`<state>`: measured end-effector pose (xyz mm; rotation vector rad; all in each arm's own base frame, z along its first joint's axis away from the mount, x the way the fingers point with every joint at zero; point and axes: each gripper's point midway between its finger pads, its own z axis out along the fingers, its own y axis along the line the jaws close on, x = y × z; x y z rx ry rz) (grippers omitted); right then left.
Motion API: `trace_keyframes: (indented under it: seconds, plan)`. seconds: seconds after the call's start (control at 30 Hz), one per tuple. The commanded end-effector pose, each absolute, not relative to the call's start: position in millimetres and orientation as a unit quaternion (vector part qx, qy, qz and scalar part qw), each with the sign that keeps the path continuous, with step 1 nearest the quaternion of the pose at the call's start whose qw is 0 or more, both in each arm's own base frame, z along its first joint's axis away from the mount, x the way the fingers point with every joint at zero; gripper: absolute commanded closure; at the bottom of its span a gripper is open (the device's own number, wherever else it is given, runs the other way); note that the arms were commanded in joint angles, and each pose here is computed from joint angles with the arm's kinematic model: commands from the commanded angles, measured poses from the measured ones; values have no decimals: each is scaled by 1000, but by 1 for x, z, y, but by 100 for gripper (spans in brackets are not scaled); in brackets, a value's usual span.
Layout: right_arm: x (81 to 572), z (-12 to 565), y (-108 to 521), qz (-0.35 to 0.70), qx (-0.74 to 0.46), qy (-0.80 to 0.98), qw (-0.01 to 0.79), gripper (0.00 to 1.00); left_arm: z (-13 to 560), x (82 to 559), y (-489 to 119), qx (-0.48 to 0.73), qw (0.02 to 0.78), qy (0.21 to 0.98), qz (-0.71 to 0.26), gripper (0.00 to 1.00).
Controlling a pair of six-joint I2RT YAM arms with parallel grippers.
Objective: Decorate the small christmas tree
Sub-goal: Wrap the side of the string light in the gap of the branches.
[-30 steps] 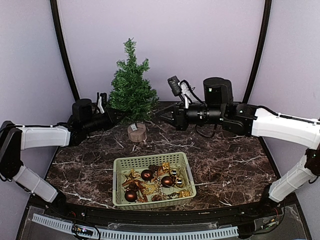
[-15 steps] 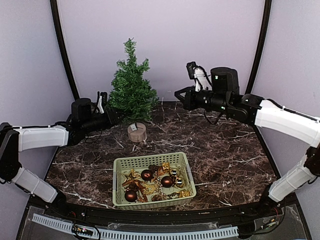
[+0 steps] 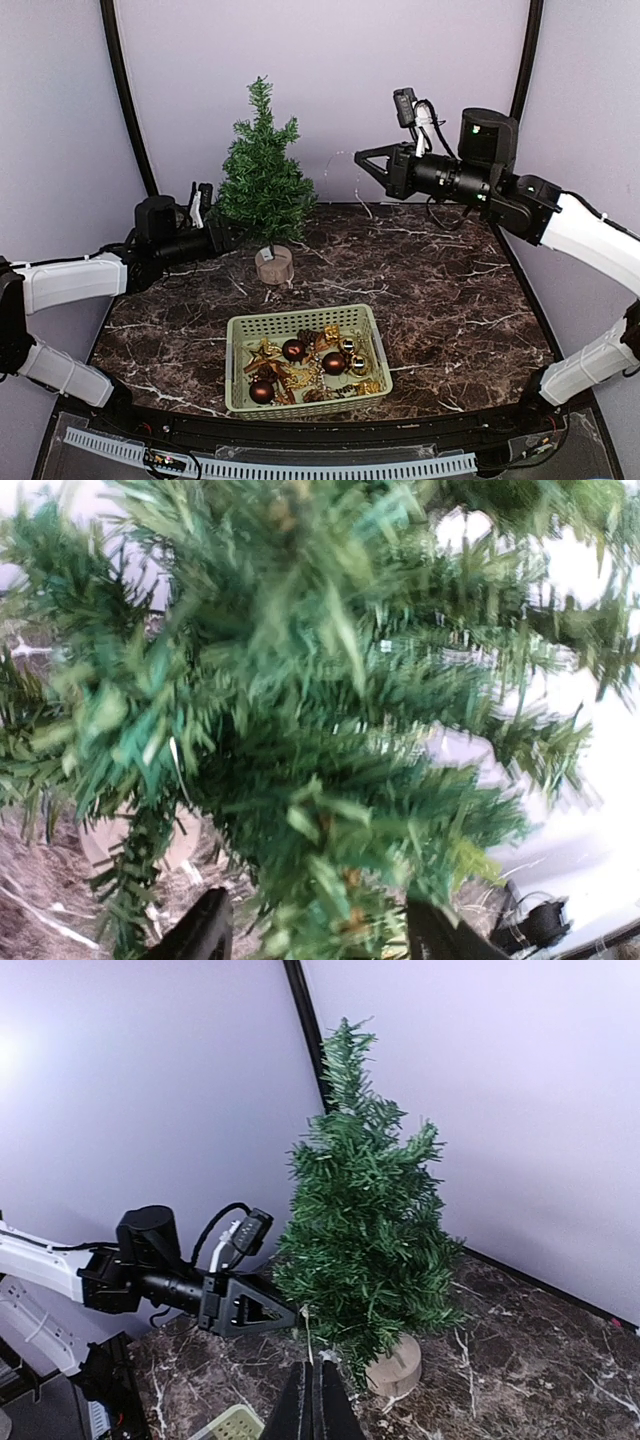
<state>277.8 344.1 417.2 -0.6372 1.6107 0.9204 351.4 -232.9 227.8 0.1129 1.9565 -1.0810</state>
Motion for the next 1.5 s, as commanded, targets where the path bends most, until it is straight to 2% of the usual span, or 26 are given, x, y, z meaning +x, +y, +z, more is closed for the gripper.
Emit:
trace_keyframes:
  seconds: [0.0, 0.13, 0.27, 0.4, 0.63, 1.0, 1.43, 1.47]
  plan:
    - [250, 468, 344, 445, -304, 613, 577, 100, 221, 340, -234, 58, 423, 791, -438, 50]
    - [253, 473, 345, 445, -300, 605, 589, 100, 220, 339, -234, 57, 424, 790, -438, 65]
    - [288, 468, 341, 396, -248, 641, 609, 100, 217, 339, -234, 56, 422, 792, -438, 86]
    - [314, 458, 346, 363, -233, 664, 611, 100, 214, 338, -231, 49, 422, 795, -433, 99]
    - [364, 438, 358, 324, -225, 687, 611, 100, 212, 340, -224, 41, 426, 798, -424, 100]
    - [402, 444, 371, 341, -226, 673, 616, 100, 214, 352, -208, 46, 445, 800, -400, 100]
    - [379, 429, 390, 383, -291, 672, 563, 100, 226, 404, -176, 66, 474, 787, -389, 100]
    - [376, 429, 390, 388, -293, 671, 560, 100, 224, 408, -172, 64, 472, 788, -390, 95]
